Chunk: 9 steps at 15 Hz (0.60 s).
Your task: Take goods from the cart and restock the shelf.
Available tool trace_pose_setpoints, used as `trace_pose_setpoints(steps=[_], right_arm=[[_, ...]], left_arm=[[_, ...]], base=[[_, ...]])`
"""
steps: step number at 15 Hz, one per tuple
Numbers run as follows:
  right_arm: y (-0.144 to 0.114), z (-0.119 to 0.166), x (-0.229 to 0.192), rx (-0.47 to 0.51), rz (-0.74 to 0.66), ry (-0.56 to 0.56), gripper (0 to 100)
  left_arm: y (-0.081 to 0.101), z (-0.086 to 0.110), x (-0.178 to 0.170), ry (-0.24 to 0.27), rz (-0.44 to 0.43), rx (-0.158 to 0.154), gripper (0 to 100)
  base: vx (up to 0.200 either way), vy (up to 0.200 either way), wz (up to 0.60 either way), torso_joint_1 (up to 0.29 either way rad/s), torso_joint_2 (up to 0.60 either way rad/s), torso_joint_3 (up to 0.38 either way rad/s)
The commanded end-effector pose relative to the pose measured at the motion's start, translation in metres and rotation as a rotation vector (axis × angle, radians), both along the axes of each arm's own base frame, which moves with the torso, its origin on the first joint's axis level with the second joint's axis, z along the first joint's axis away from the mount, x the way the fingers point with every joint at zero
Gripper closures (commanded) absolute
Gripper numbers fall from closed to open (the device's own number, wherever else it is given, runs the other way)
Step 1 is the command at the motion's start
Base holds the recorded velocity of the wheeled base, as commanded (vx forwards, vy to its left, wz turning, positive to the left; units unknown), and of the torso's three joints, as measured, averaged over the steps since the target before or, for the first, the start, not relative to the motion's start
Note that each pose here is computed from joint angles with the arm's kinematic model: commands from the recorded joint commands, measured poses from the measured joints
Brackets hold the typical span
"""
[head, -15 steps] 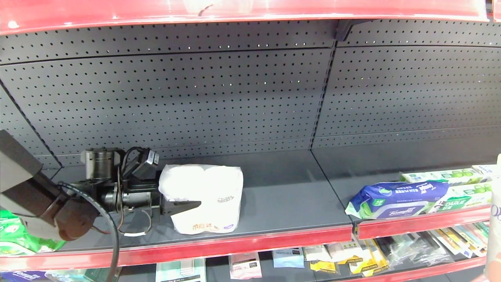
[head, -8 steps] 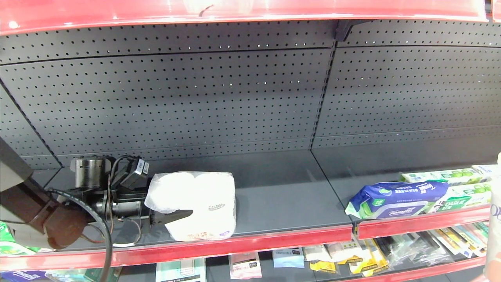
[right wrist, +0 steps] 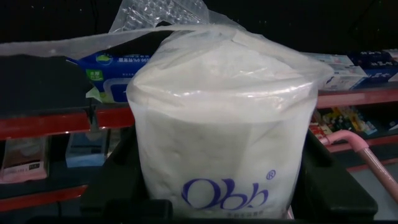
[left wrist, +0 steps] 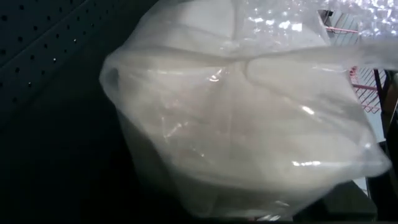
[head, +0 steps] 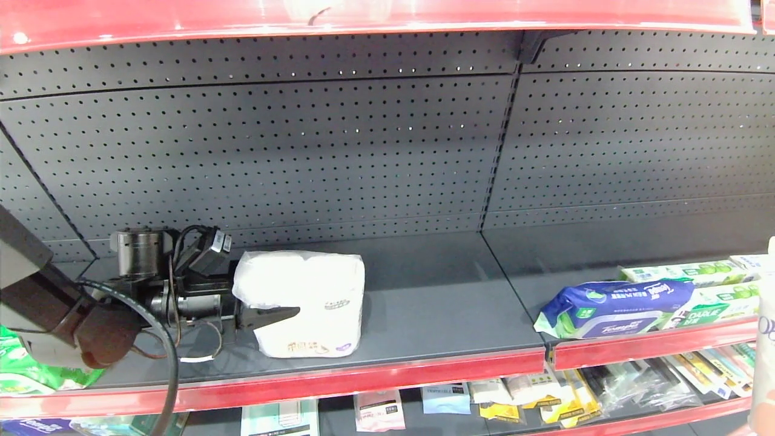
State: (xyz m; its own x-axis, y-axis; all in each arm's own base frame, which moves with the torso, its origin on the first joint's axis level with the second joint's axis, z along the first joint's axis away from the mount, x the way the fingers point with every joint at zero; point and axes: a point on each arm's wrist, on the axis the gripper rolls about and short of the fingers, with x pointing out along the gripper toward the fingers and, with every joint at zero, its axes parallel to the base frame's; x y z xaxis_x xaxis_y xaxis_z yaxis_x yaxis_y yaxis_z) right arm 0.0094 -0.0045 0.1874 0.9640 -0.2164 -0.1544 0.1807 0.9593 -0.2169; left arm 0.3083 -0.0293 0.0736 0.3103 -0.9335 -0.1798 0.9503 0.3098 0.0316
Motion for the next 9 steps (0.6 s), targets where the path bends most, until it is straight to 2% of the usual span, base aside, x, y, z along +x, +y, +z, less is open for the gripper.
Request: trace_pose_setpoints(steps=[1,2,5,9], right_arm=[[0.0,-0.001,0.0,0.001,-0.001,0.003,100],[0.0,0.0,0.0,0.001,-0.001,0.001,100],[0.0,0.0,0.0,-0.001,-0.001,0.002,100],[0.0,0.0,0.0,-0.001,-0.001,0.002,100]], left_arm=[[0.0,-0.004,-0.003,0.016,-0.004,-0.001,100],[0.0,-0.008,-0.008,0.035,-0.01,-0.002,100],[0.001,-0.017,-0.011,0.016,-0.028,0.012,100],[0.003,-0.02,-0.015,0.024,-0.017,0.021,100]], base=[[0.0,0.0,0.0,0.0,0.0,0.0],[0.0,0.0,0.0,0.0,0.0,0.0],[0.0,0.0,0.0,0.0,0.0,0.0],[0.0,0.0,0.0,0.0,0.0,0.0]])
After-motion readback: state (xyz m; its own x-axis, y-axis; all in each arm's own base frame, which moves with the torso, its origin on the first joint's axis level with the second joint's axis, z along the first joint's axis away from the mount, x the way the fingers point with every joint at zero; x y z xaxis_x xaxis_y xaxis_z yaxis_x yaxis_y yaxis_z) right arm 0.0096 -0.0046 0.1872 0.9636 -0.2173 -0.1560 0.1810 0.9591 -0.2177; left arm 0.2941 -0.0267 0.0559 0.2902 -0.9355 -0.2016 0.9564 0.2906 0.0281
